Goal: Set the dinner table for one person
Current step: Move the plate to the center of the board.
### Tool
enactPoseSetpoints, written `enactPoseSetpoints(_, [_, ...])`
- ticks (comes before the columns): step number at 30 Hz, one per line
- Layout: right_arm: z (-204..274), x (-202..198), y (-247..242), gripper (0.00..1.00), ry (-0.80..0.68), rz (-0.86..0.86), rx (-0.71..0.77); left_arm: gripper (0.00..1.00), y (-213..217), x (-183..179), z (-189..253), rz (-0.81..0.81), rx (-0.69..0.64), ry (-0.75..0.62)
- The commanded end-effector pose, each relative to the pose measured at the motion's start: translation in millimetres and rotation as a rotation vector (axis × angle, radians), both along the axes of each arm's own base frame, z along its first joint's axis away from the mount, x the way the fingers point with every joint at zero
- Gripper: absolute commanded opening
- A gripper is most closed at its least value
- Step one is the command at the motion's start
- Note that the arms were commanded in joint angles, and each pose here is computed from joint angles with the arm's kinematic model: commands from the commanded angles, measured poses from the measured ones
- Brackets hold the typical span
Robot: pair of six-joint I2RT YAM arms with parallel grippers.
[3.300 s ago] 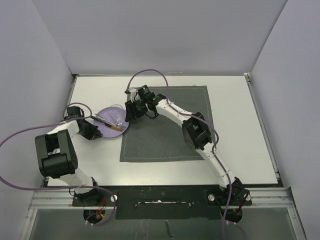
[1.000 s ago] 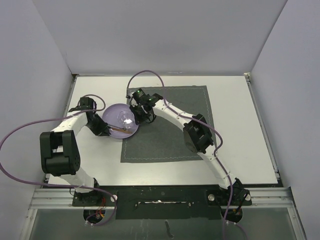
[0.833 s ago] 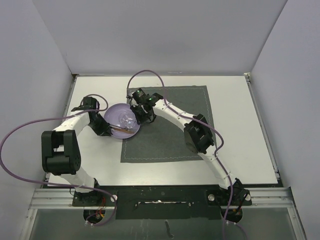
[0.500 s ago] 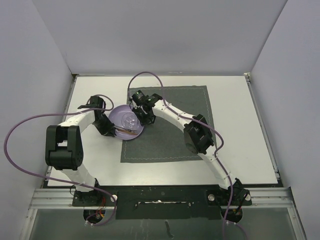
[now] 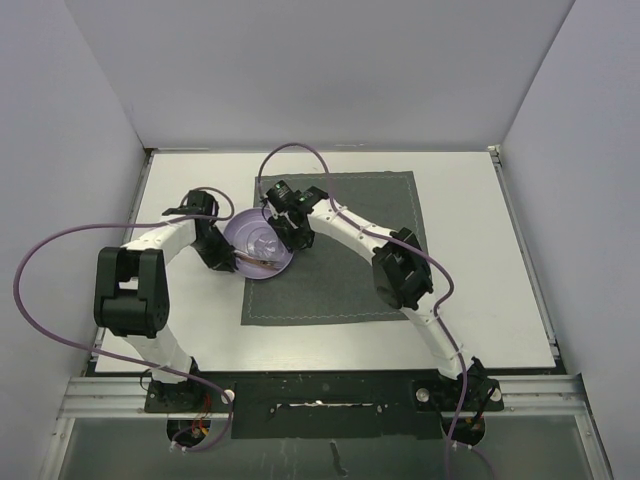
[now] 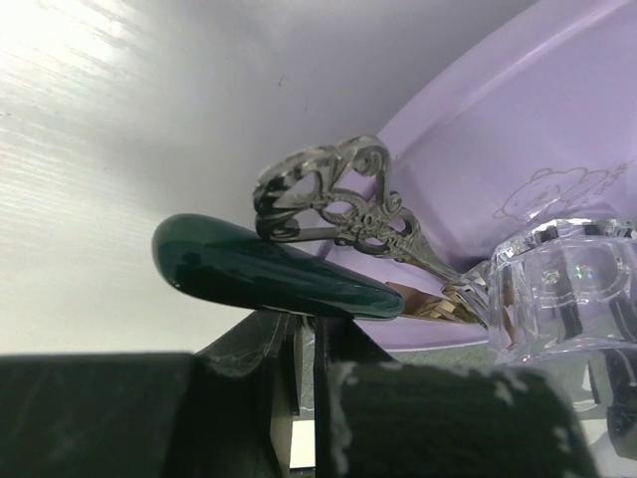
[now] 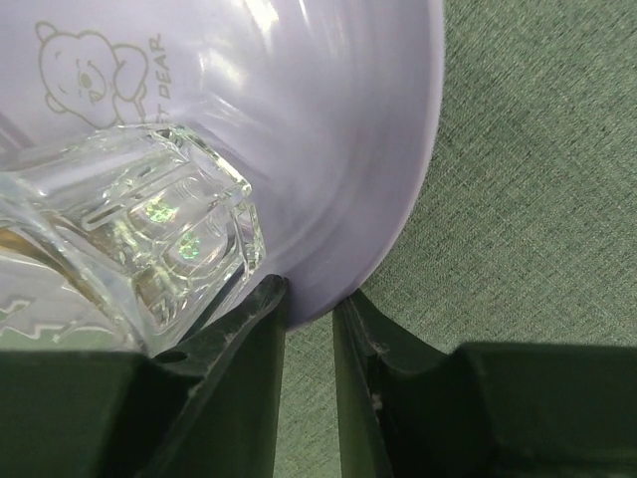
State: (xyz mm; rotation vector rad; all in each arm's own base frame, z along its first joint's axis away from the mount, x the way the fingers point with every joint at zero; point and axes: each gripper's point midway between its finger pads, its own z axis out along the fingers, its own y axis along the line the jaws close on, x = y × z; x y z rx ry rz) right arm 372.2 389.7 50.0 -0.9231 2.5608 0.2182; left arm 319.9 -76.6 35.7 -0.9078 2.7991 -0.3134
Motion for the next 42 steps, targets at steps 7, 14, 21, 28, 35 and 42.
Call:
enactPoseSetpoints(7, [59.1,-24.9,49.4,0.34,-0.051,0.161,0.208,0.00,-36.3,30.9,5.1,-0.090,-0.092,-0.123])
enactPoseSetpoints(14, [56.8,-27.6,47.3,0.38,-0.049,0.150,0.230,0.00,-36.7,29.3,-2.3,-0.091,-0.095,-0.112])
enactPoseSetpoints(21, [70.5,-18.5,43.7,0.39,-0.081,0.134,0.246,0.00,-37.2,26.9,-7.1,-0.092,-0.099,-0.103])
enactPoseSetpoints(28, [73.2,-7.1,35.5,0.39,-0.090,0.116,0.251,0.00,-37.0,26.0,-6.7,-0.095,-0.098,-0.103])
enactPoseSetpoints(35, [84.0,6.2,27.8,0.40,-0.107,0.103,0.268,0.00,-36.1,26.7,-7.4,-0.097,-0.094,-0.096])
enactPoseSetpoints(42, [99.2,8.3,25.1,0.41,-0.125,0.111,0.271,0.00,-34.3,24.3,-8.2,-0.096,-0.089,-0.091])
